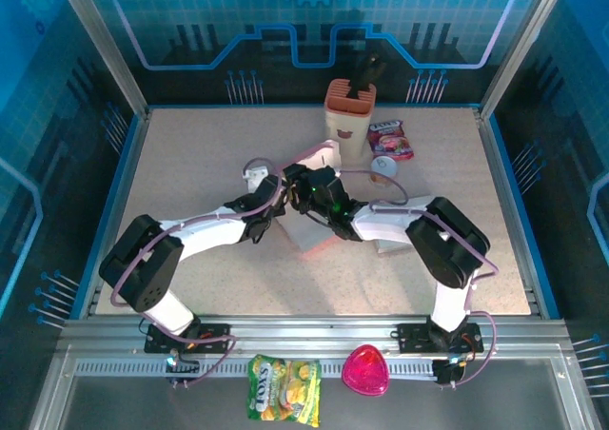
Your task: Fold the paper box
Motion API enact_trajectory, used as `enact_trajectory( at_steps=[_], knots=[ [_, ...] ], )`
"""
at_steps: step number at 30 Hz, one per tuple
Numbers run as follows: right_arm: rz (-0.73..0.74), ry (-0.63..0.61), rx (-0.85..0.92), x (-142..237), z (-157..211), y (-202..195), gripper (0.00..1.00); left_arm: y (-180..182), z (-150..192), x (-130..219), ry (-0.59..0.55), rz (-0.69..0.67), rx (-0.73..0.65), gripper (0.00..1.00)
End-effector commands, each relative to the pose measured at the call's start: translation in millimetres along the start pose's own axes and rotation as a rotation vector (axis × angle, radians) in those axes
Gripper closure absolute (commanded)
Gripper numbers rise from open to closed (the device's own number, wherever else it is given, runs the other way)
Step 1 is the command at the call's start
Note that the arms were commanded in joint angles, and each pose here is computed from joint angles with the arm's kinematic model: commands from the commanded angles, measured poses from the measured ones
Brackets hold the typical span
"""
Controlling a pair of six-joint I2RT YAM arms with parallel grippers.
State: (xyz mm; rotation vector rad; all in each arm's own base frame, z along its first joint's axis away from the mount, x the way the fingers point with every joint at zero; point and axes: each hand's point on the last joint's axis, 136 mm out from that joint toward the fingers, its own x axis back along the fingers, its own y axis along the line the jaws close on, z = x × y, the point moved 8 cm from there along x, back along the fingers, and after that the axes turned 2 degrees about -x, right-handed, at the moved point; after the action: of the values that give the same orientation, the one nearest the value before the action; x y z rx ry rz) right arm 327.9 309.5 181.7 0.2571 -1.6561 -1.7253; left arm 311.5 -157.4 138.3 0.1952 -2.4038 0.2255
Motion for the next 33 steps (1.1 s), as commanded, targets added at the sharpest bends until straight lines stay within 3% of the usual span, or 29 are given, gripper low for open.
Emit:
enact_trajectory(
  at_steps=[1, 4, 8, 17, 21, 24, 27, 33],
  knots=[
    [0.018, 0.02, 0.092, 25.7, -5.1, 29.7, 0.37, 6.9, -10.9, 17.0, -0.023, -0.015, -0.074, 1.0],
    [0.084, 0.054, 0.15, 46.7, -15.1, 43.9, 0.27, 18.5, -12.8, 21.5, 0.022, 0.008, -0.093, 1.0],
    [0.163, 0.077, 0.261, 74.8, -29.2, 65.6, 0.22, 34.1, -17.4, 24.9, 0.08, 0.045, -0.09, 1.0],
    [0.261, 0.065, 0.513, 127.7, -95.1, 88.7, 0.3, 45.7, -39.4, 33.3, 0.204, 0.276, -0.179, 1.0],
    [0.268, 0.177, 0.667, 132.3, -115.1, 91.6, 0.34, 46.6, -39.1, 40.2, 0.268, 0.435, -0.24, 1.0],
    [0.275, 0.309, 0.746, 126.3, -121.3, 82.7, 0.49, 48.7, -36.7, 41.7, 0.301, 0.529, -0.238, 1.0],
    [0.273, 0.408, 0.814, 120.6, -121.4, 70.5, 0.57, 50.2, -40.3, 39.4, 0.316, 0.613, -0.182, 1.0],
    [0.172, 0.436, 0.869, 133.7, -129.3, 61.0, 0.59, 45.5, -54.3, 31.4, 0.337, 0.764, -0.089, 1.0]
  ],
)
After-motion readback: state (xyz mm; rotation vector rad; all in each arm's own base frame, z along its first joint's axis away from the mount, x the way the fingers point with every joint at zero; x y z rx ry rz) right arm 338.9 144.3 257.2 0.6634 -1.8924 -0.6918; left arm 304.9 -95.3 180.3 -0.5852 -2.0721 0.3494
